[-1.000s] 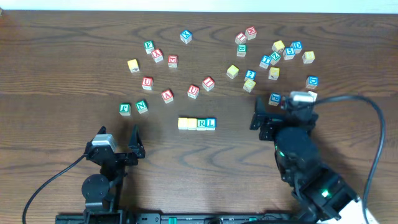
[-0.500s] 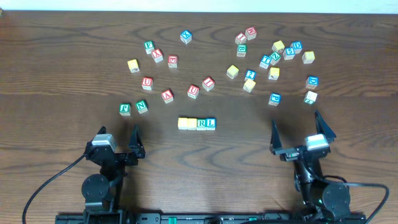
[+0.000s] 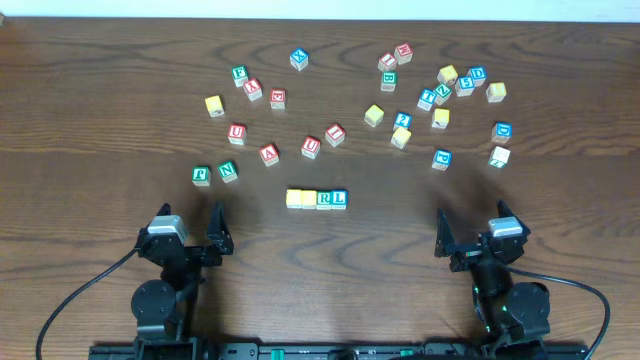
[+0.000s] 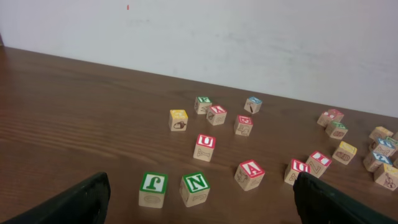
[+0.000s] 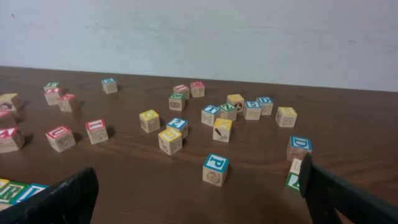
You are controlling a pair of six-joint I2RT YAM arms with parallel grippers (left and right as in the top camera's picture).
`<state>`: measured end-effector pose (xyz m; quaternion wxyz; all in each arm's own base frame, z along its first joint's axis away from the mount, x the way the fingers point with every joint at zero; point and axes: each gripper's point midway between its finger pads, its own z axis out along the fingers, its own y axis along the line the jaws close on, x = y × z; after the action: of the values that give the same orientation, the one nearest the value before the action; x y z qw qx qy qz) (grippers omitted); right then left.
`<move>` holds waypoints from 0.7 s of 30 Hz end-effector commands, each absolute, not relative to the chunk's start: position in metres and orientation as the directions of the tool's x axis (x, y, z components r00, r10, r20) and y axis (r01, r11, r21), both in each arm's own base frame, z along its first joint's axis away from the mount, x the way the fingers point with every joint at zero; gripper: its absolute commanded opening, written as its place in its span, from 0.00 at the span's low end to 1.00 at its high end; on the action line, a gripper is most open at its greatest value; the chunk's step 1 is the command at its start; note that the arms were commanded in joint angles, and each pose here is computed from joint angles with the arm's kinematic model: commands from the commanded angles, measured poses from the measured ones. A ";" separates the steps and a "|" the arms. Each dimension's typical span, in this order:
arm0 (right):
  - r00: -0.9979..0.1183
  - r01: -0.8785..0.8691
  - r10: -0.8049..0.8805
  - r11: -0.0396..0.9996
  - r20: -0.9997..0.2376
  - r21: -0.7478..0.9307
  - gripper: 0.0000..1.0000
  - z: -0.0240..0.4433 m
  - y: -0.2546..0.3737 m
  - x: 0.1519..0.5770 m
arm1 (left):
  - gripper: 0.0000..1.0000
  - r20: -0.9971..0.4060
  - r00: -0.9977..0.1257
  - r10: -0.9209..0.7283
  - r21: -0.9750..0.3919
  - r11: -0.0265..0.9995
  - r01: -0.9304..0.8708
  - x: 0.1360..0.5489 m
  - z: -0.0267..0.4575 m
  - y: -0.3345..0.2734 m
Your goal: Spell out CORL
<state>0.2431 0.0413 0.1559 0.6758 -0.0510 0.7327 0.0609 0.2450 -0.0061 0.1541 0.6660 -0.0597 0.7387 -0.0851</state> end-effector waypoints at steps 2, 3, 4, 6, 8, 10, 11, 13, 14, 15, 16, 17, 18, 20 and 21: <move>-0.083 -0.139 0.035 0.989 -0.996 0.046 0.99 0.156 0.037 0.243 | 0.92 -0.967 -0.153 -0.204 -0.211 0.977 0.031 0.244 0.139 -0.009; -0.084 -0.135 0.035 0.990 -0.996 0.046 0.99 0.156 0.036 0.244 | 0.92 -0.967 -0.153 -0.204 -0.211 0.977 0.031 0.244 0.139 -0.009; -0.083 -0.127 0.036 0.991 -0.996 0.046 0.99 0.156 0.034 0.244 | 0.92 -0.967 -0.153 -0.204 -0.211 0.977 0.031 0.244 0.139 -0.009; -0.082 -0.110 0.037 0.993 -0.996 0.046 0.99 0.156 0.030 0.244 | 0.92 -0.967 -0.153 -0.204 -0.211 0.977 0.031 0.244 0.139 -0.009; -0.079 -0.094 0.039 0.995 -0.996 0.046 0.99 0.156 0.026 0.245 | 0.93 -0.967 -0.153 -0.204 -0.211 0.977 0.031 0.244 0.139 -0.009; -0.079 -0.093 0.039 0.995 -0.996 0.046 0.99 0.156 0.025 0.245 | 0.92 -0.967 -0.153 -0.204 -0.211 0.977 0.031 0.244 0.139 -0.009; -0.079 -0.092 0.039 0.995 -0.996 0.046 0.99 0.156 0.025 0.245 | 0.93 -0.967 -0.153 -0.204 -0.211 0.977 0.031 0.244 0.139 -0.009; -0.079 -0.092 0.039 0.995 -0.996 0.046 0.99 0.156 0.025 0.245 | 0.92 -0.967 -0.153 -0.204 -0.211 0.977 0.031 0.244 0.139 -0.009; -0.079 -0.092 0.039 0.995 -0.996 0.046 0.99 0.156 0.025 0.245 | 0.92 -0.967 -0.153 -0.204 -0.211 0.977 0.031 0.244 0.139 -0.009; -0.079 -0.092 0.039 0.995 -0.996 0.046 0.99 0.156 0.025 0.245 | 0.93 -0.967 -0.153 -0.204 -0.211 0.977 0.031 0.244 0.139 -0.009; -0.079 -0.092 0.039 0.995 -0.996 0.046 0.99 0.156 0.025 0.245 | 0.92 -0.967 -0.153 -0.204 -0.211 0.977 0.031 0.244 0.139 -0.009; -0.079 -0.092 0.039 0.995 -0.996 0.046 0.99 0.156 0.025 0.245 | 0.92 -0.967 -0.153 -0.204 -0.211 0.977 0.031 0.244 0.139 -0.009; -0.079 -0.092 0.039 0.995 -0.996 0.046 0.99 0.156 0.025 0.245 | 0.93 -0.967 -0.153 -0.204 -0.211 0.977 0.031 0.244 0.139 -0.009; -0.079 -0.092 0.039 0.995 -0.996 0.046 0.99 0.156 0.025 0.245 | 0.92 -0.967 -0.153 -0.204 -0.211 0.977 0.031 0.244 0.139 -0.009; -0.079 -0.092 0.039 0.995 -0.996 0.046 0.99 0.156 0.025 0.245 | 0.92 -0.967 -0.153 -0.204 -0.211 0.977 0.031 0.244 0.139 -0.009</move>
<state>0.2451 0.0272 0.1560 0.6772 -0.0257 0.7339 0.0461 0.2449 -0.0061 0.1543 0.6661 -0.0597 0.7386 -0.0851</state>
